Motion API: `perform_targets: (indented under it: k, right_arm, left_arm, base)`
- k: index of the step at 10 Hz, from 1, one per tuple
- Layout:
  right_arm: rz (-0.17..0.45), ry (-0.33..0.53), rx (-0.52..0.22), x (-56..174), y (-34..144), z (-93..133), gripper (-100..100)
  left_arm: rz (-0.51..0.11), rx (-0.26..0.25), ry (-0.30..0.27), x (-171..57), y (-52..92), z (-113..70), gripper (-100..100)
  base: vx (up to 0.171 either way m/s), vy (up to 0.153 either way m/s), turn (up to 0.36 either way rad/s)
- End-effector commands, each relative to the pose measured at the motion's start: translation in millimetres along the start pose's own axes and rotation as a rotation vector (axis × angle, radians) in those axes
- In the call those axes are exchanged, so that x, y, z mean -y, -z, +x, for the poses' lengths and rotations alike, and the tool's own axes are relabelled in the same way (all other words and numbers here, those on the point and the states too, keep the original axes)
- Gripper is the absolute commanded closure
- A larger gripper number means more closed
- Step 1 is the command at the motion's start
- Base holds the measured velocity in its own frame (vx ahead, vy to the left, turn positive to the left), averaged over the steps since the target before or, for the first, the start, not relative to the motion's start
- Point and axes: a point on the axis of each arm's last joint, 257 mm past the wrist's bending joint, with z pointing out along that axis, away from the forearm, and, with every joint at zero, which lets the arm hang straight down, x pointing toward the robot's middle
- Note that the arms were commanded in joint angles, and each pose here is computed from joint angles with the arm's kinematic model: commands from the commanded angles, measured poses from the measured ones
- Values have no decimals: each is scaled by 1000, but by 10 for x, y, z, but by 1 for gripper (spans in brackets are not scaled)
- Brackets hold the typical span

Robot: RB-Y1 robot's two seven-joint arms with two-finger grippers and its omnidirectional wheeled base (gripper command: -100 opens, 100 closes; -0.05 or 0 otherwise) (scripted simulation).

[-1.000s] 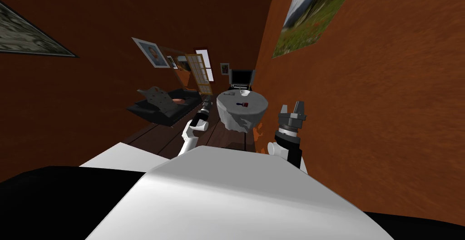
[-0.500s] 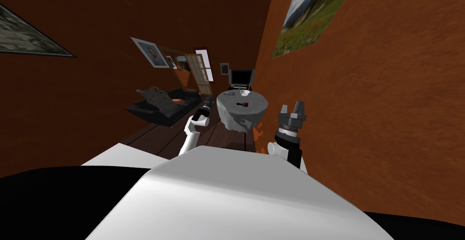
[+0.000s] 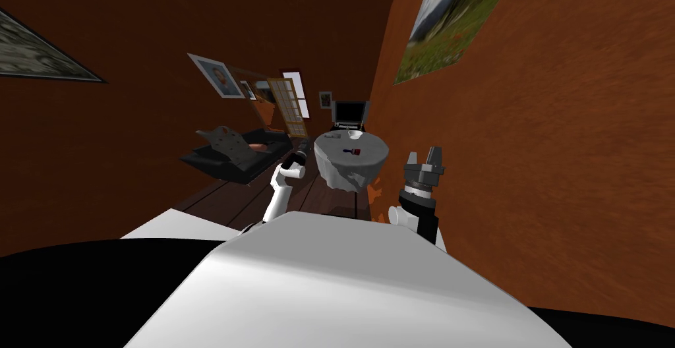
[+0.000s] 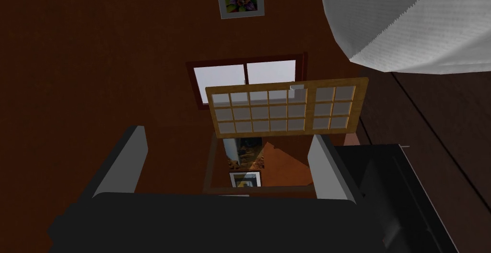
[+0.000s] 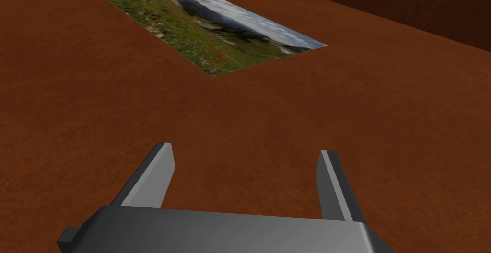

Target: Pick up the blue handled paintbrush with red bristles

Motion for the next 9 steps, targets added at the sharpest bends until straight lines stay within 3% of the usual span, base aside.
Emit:
perform_targets:
  k: [1,2,3,5,6,8,9]
  right_arm:
    - [0,0,0,0,0,0,0]
    - [0,0,0,0,0,0,0]
    - [0,0,0,0,0,0,0]
    - [0,0,0,0,0,0,0]
    - [0,0,0,0,0,0,0]
    - [0,0,0,0,0,0,0]
    - [0,0,0,0,0,0,0]
  left_arm:
    - [-33,-5,6,-20,-95,22,-100]
    - [-48,-5,6,-61,-93,24,-100]
    - [-78,-9,19,-85,-206,34,-100]
    - [-109,-13,20,-130,-218,52,-100]
    - [-135,-17,35,-138,-328,70,-100]
    - [-172,-21,34,-200,-330,89,-100]
    - [-199,-26,51,-216,-431,114,-100]
  base:
    - [3,3,-12]
    - [0,0,0]
    - [6,-1,-26]
    - [4,0,-8]
    - [9,-4,-21]
    - [8,-3,-11]
    - [12,-7,-21]
